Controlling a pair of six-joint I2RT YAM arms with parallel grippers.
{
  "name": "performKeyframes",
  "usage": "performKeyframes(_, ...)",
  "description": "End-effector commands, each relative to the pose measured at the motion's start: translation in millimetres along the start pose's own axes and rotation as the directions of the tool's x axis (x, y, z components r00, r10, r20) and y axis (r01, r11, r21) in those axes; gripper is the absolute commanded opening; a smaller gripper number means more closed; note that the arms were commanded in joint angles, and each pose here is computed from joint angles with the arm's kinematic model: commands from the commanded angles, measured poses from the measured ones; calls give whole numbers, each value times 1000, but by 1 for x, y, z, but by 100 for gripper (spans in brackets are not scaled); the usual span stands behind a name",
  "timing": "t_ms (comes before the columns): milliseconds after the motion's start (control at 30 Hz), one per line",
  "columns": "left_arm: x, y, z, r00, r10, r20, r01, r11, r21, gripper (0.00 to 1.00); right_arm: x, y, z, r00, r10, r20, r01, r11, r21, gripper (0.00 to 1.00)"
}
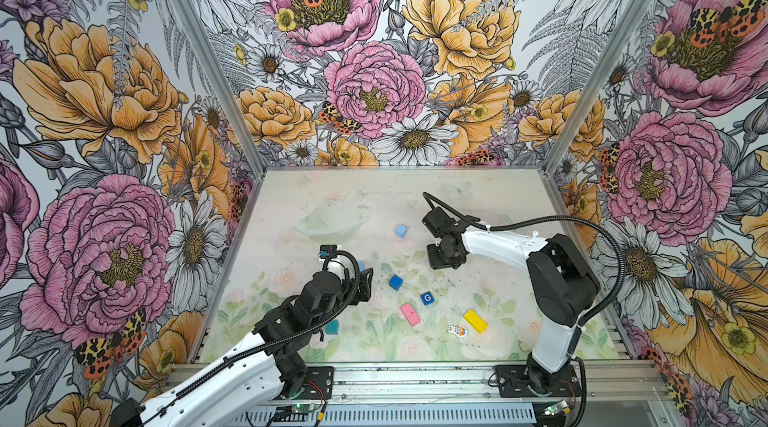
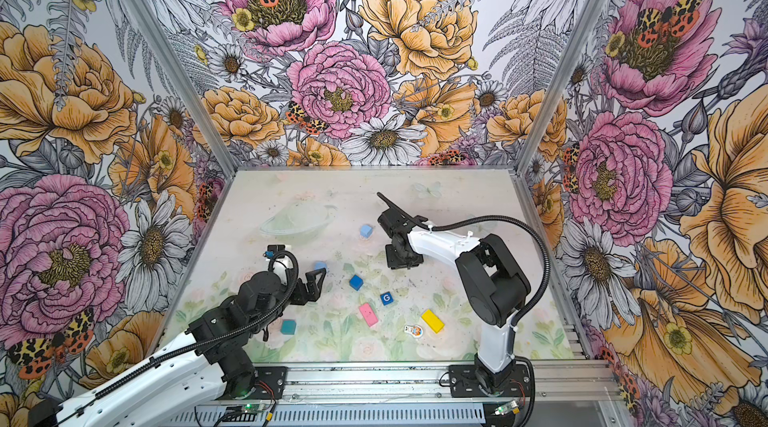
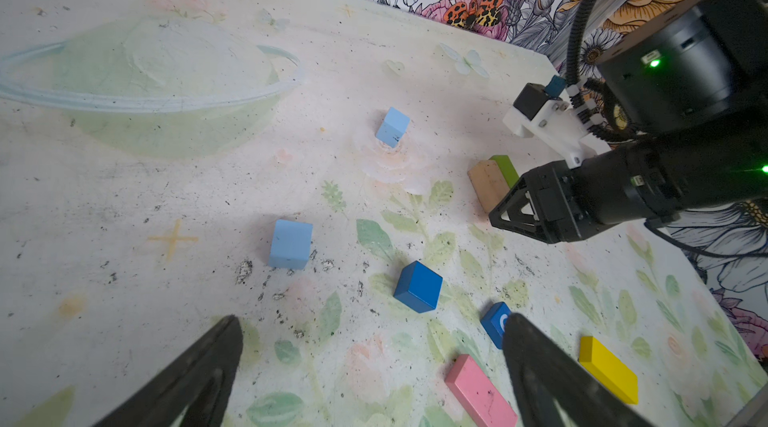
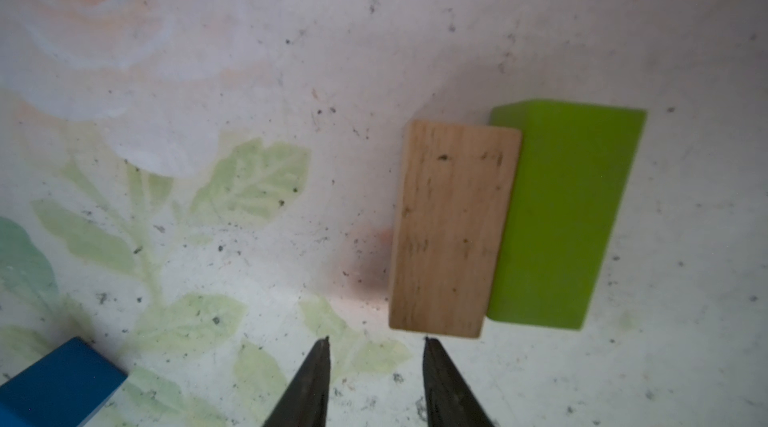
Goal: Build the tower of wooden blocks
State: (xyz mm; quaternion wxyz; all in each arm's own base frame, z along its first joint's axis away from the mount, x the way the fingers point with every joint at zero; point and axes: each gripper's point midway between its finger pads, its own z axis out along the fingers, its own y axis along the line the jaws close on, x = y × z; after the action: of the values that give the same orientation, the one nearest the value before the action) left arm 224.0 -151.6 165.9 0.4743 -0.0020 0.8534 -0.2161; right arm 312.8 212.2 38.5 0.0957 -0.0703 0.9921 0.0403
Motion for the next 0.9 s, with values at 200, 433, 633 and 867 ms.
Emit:
performKeyframes(200,-12,-7,-2,1000,-10,25,10,1000,22,99,-6,-3,5,1000,-3,10,3,1000,6,40)
performKeyframes(433,-11,-5,-1,1000,-13,25,13,1000,11,99,-8,-4,5,1000,-5,15,5,1000,10,40)
performKeyframes(633,-11,-5,-1,1000,-13,24,13,1000,12,99,-9,-4,7,1000,-7,13,7,1000,7,40)
performKeyframes(867,-11,-5,0,1000,-11,26,11,1000,7,99,-11,-1,8,1000,-10,15,10,1000,1,40)
